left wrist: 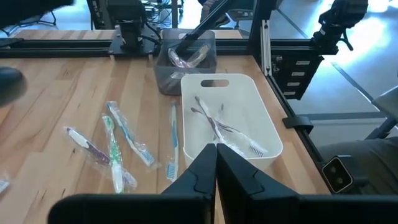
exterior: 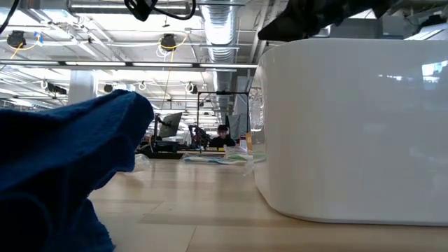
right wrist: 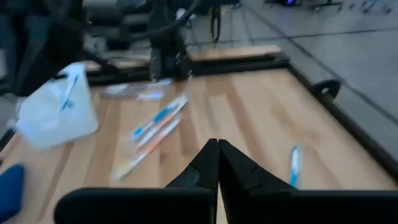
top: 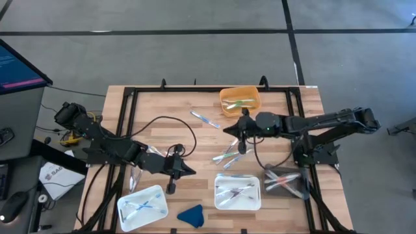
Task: Pick & Place Toothbrushes
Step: Put the blue toothbrush into the left white bin
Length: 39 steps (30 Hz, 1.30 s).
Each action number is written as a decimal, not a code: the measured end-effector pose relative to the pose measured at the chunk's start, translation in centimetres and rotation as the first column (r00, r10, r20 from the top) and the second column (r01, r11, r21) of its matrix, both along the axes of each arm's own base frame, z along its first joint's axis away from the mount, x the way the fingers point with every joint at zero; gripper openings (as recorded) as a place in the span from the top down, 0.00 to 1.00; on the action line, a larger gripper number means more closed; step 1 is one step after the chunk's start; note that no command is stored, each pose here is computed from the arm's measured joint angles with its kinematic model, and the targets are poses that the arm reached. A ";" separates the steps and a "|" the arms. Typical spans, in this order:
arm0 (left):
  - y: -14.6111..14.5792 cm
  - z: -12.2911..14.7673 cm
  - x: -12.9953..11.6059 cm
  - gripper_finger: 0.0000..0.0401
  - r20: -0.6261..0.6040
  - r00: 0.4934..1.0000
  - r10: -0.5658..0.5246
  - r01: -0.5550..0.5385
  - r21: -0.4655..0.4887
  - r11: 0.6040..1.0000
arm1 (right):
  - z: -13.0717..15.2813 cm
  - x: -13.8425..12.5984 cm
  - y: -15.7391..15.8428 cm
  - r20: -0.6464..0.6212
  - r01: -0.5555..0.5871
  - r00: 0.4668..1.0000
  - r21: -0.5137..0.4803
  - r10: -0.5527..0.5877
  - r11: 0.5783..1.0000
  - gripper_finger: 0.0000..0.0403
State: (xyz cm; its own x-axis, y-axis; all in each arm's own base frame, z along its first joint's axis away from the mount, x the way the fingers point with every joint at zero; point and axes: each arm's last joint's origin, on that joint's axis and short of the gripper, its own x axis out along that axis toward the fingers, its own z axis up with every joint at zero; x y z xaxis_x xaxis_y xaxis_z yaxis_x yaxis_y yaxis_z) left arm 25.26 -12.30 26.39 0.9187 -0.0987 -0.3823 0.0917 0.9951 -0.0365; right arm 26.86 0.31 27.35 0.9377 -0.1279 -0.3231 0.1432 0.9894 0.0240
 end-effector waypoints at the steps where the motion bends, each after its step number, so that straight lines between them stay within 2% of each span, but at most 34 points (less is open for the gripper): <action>1: 0.0 0.0 0.0 0.99 -0.002 1.000 0.000 0.000 0.001 1.000 | 0.0 0.2 -0.3 0.018 0.011 1.000 0.000 -0.011 1.000 1.00; 6: 0.1 -0.2 0.0 0.99 -0.015 1.000 0.004 -0.004 0.011 1.000 | -0.2 1.1 -1.8 0.064 0.064 0.996 0.002 -0.064 0.998 1.00; 10: 1.2 -1.2 0.0 0.99 -0.012 0.993 0.115 -0.114 0.065 0.991 | -0.2 1.0 -2.7 0.053 0.098 0.994 0.001 -0.098 0.995 1.00; 15: 4.3 -2.9 0.5 0.99 0.059 0.945 0.322 -0.326 0.080 0.942 | 0.6 0.2 -3.2 0.056 0.116 0.992 -0.006 -0.115 0.993 1.00; 20: 9.8 -3.5 1.6 0.99 0.078 0.873 0.481 -0.484 0.028 0.874 | 1.0 -0.5 -3.1 0.039 0.113 0.993 -0.008 -0.113 0.994 1.00; 25: 15.7 -4.2 2.3 0.99 0.046 0.854 0.518 -0.516 -0.048 0.855 | 1.7 -1.3 -2.8 0.057 0.108 0.993 0.000 -0.108 0.994 1.00; 30: 20.2 -4.8 2.3 0.99 0.047 0.833 0.552 -0.546 -0.098 0.832 | 2.3 -2.2 -2.1 0.056 0.081 0.995 0.003 -0.081 0.997 1.00; 35: 23.2 -6.0 2.4 0.92 0.008 0.802 0.597 -0.594 -0.103 0.798 | 2.6 -2.5 -1.6 0.061 0.060 0.996 -0.006 -0.060 0.998 1.00; 39: 24.2 -7.0 4.2 0.81 -0.027 0.806 0.591 -0.591 -0.094 0.801 | 2.6 -2.5 -1.5 0.059 0.055 0.997 -0.014 -0.054 0.998 1.00</action>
State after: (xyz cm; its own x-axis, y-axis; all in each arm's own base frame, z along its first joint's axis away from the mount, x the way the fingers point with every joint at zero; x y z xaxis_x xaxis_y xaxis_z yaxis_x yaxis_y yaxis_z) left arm 29.49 11.90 19.43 0.8115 0.4292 -0.3965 -0.5130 0.8482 -0.1320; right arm 24.40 -1.23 29.90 0.9465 -0.1835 -0.2653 0.1954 0.9805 0.0189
